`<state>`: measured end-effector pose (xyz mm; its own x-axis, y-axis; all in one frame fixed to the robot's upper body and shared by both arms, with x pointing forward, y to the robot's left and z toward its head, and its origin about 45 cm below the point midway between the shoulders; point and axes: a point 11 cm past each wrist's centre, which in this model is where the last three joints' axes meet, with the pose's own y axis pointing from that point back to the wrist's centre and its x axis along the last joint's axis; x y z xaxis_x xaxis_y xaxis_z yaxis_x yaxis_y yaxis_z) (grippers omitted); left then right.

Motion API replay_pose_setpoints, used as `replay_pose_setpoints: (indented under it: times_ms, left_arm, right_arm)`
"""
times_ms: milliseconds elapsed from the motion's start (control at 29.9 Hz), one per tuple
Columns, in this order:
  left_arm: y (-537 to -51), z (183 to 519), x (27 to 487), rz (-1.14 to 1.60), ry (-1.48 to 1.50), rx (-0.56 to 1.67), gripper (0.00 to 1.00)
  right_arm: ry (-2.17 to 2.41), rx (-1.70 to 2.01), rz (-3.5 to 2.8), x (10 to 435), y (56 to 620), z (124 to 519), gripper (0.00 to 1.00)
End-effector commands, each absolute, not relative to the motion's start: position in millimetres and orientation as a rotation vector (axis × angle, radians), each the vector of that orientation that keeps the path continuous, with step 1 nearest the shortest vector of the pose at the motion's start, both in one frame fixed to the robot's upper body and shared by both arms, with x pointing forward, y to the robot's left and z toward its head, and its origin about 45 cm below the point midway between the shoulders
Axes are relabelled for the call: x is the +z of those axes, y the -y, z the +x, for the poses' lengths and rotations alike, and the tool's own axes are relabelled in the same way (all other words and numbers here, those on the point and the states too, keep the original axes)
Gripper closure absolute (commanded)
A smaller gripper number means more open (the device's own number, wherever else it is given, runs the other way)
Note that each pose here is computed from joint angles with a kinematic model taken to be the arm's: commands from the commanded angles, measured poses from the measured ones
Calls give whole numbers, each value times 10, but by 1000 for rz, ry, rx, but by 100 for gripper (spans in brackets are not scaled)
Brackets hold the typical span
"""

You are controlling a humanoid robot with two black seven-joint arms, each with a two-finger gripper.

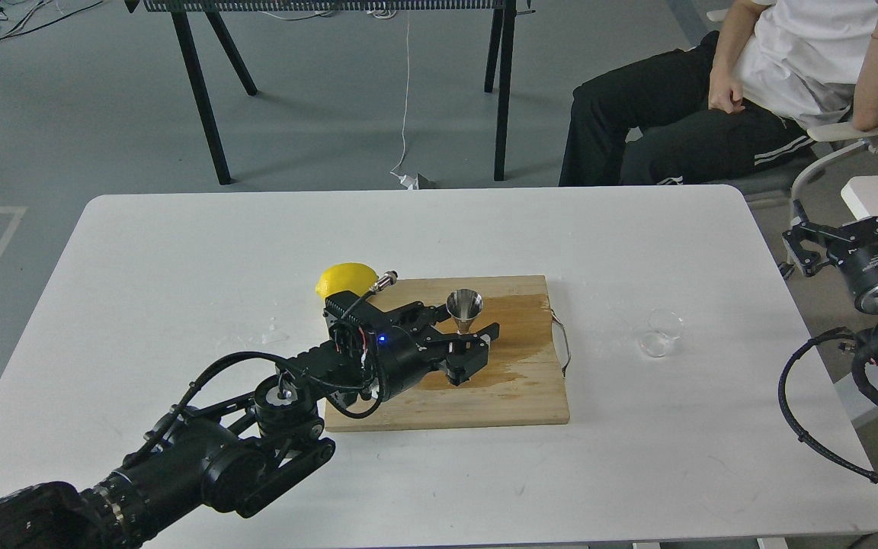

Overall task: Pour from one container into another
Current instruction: 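Lower the jigger upright onto the middle of the cutting board, then open the left gripper and retract the left arm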

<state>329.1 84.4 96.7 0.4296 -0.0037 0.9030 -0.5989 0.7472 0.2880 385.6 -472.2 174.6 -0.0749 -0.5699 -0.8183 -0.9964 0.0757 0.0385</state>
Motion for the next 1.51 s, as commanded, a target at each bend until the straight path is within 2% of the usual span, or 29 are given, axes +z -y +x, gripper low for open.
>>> replay_pose_setpoints:
  times_ms: [0, 301, 569, 770, 1004, 1238, 1472]
  left_arm:
    - [-902, 3309, 970, 658, 1079, 409, 23]
    - [-1018, 3396, 1142, 644, 1112, 444, 22]
    - [-1063, 3470, 1677, 526, 1193, 514, 20]
    - [-1439, 3630, 1998, 543, 1264, 585, 19]
    - [-1886, 3874, 2172, 617, 1279, 711, 3]
    - [-2284, 3985, 2438, 311, 835, 1005, 1]
    - [-2670, 4076, 2679, -125, 368, 1253, 0]
  right_arm:
    - [-1722, 851, -1563, 1755, 4736, 3854, 0]
    - [-1722, 851, -1563, 1755, 4736, 3854, 0]
    - [-1723, 850, -1562, 1759, 4743, 3853, 0]
    - [-1754, 826, -1565, 1820, 4879, 3821, 0]
    - [-1778, 794, -1564, 1921, 5017, 3813, 0]
    - [-1764, 817, -1589, 1878, 4943, 3785, 0]
    - [-1727, 891, -1537, 1633, 4897, 3422, 0]
